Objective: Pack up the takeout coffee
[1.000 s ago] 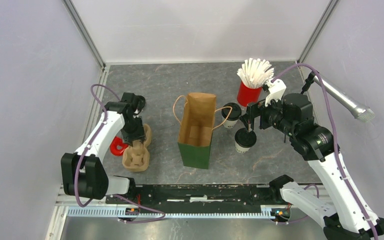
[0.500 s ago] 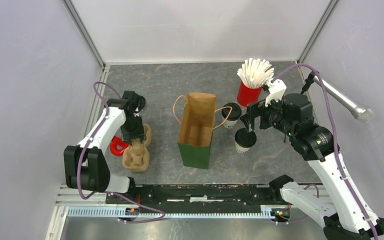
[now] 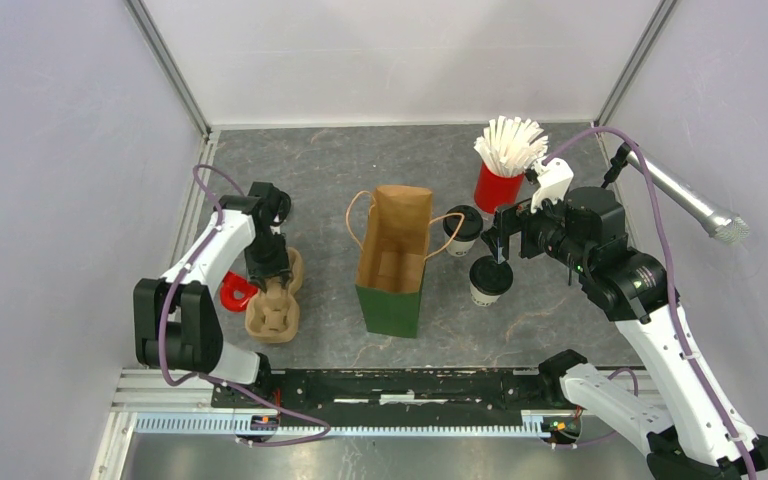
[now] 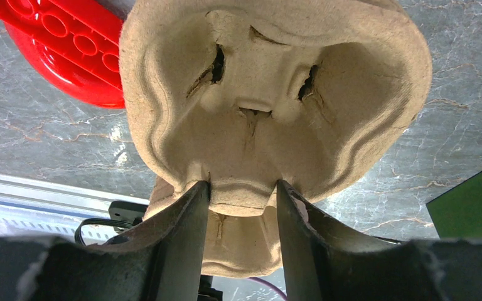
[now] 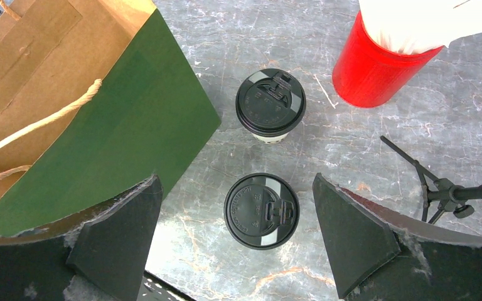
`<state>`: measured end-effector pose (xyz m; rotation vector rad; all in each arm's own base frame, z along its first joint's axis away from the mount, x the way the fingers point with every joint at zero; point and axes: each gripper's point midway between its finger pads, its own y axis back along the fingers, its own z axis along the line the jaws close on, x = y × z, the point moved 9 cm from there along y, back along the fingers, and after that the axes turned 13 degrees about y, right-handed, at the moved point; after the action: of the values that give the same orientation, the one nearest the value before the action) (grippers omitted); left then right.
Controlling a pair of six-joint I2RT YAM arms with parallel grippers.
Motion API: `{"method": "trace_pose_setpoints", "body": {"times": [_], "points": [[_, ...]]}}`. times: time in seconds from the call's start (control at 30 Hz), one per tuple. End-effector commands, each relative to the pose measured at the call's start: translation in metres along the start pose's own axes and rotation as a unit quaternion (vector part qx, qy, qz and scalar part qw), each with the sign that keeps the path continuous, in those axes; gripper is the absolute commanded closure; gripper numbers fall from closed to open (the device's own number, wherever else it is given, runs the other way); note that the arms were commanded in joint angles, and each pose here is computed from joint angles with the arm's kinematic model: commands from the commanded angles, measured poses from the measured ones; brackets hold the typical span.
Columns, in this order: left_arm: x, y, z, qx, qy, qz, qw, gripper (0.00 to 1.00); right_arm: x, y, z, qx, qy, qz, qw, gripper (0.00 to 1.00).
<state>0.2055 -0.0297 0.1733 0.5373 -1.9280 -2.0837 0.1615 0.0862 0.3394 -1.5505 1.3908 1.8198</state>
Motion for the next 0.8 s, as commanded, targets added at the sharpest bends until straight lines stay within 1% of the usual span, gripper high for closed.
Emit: {"method": "trace_pose_setpoints", "body": {"times": [0.0,0.13,0.37,0.53,0.77], "points": [[-0.009,0.005,-0.003,0.02,-0.023,-0.016,0.999,0.5,-0.013,0.007,-0.003,0.011,0.009,-0.027,1.0,0.03],[-0.007,0.006,-0.004,0.031,-0.023,-0.012,0.999,0.53,-0.013,0.006,-0.003,0.011,0.008,-0.027,1.0,0.03],[-0.008,0.023,-0.003,0.039,-0.029,-0.019,0.999,0.65,-0.011,0.007,-0.003,0.014,0.011,-0.025,1.0,0.03],[-0.012,0.037,-0.006,0.054,-0.029,-0.021,0.998,0.66,-0.012,0.006,-0.003,0.013,0.011,-0.027,0.999,0.03],[-0.003,0.04,-0.002,0.05,-0.021,-0.011,0.998,0.66,-0.012,0.01,-0.002,0.007,0.01,-0.025,1.0,0.03]]}}
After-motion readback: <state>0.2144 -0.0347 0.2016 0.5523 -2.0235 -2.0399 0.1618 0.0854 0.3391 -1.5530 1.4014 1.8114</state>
